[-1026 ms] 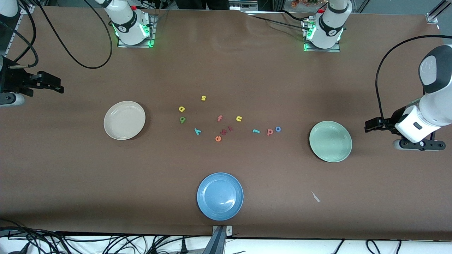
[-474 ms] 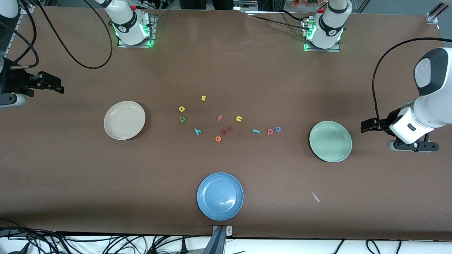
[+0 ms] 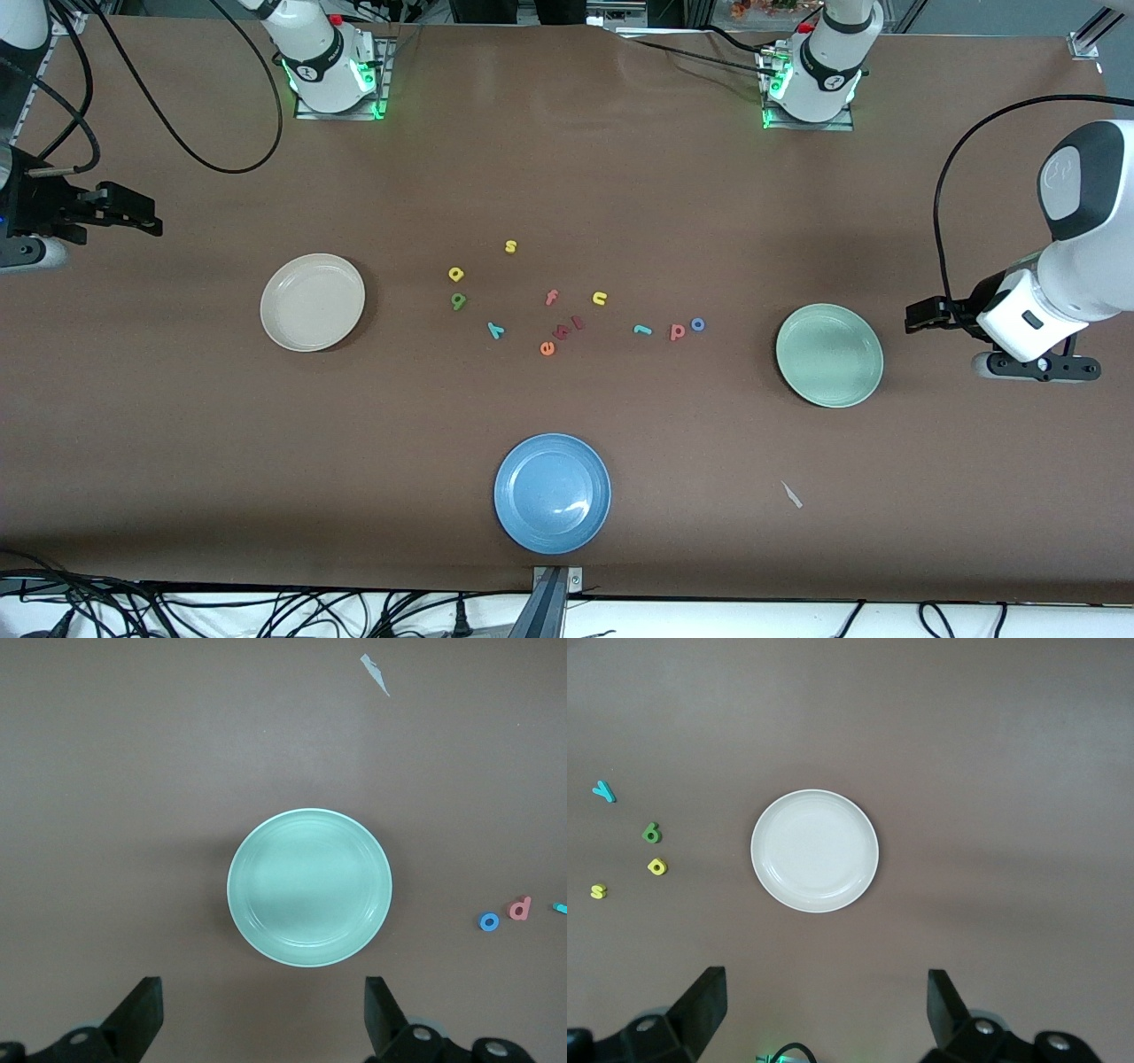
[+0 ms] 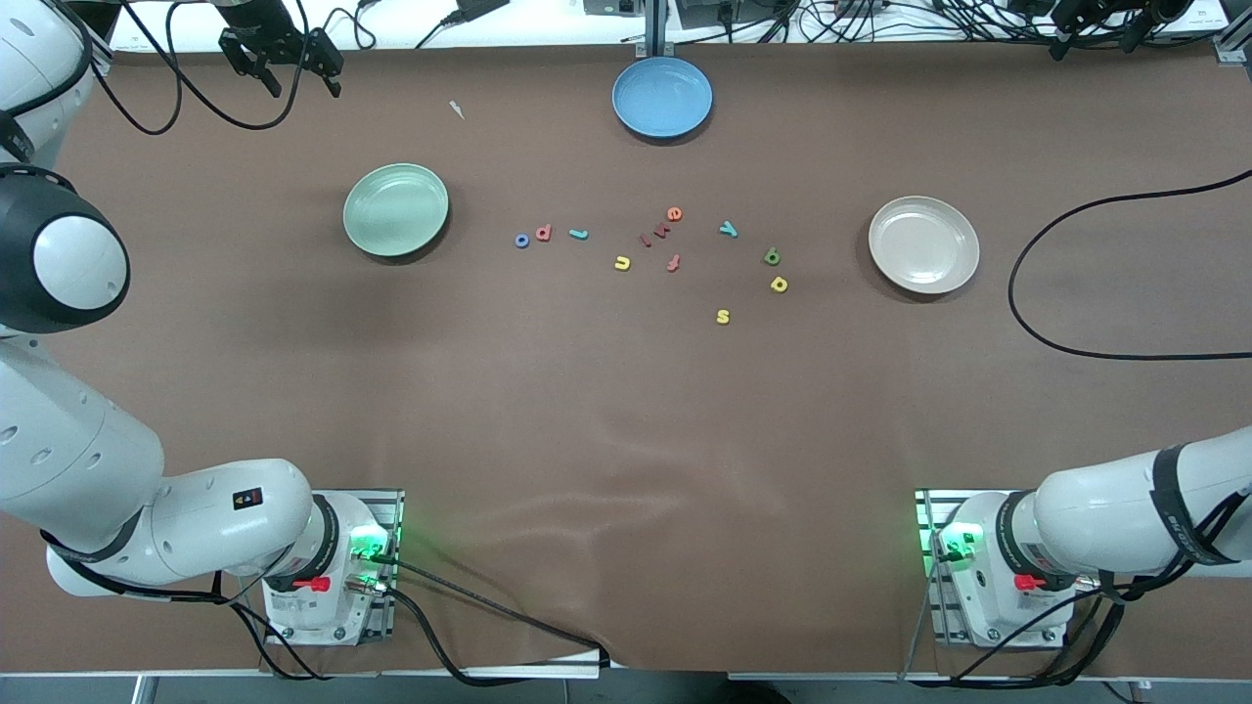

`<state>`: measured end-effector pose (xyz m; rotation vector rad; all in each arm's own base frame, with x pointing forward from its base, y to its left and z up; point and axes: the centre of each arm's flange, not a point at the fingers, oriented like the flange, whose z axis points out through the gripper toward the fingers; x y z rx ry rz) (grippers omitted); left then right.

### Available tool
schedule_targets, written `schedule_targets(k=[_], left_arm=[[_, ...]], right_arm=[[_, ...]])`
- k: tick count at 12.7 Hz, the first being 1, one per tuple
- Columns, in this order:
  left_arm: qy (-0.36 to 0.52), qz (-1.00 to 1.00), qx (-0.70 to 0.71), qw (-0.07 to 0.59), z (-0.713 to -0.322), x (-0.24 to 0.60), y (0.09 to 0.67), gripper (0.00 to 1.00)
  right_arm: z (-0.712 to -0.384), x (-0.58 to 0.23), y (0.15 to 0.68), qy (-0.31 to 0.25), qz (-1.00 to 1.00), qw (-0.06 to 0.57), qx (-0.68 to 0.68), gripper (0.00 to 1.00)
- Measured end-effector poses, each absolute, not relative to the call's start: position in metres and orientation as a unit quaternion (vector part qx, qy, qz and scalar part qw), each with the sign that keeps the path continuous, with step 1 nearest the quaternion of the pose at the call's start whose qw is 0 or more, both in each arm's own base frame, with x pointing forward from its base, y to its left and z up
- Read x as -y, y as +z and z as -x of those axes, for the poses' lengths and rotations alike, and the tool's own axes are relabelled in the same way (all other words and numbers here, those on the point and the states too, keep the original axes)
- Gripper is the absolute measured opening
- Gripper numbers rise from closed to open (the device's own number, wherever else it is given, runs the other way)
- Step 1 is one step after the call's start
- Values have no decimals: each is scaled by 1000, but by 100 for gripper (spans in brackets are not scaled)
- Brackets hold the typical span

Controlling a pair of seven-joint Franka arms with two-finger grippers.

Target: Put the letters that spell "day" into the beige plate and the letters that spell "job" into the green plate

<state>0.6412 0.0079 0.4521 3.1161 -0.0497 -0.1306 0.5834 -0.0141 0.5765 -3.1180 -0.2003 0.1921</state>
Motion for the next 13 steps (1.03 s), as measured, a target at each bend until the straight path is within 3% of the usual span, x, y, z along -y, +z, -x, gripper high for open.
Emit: schedule_targets(k=[4, 13], left_arm=[[-65, -997, 34, -27, -635, -8, 425, 100], [-59, -997, 38, -30, -637, -4, 426, 100]], right_arm=[[-584, 14, 574, 63, 996, 6, 64, 100], [-584, 14, 574, 63, 996, 6, 65, 100]])
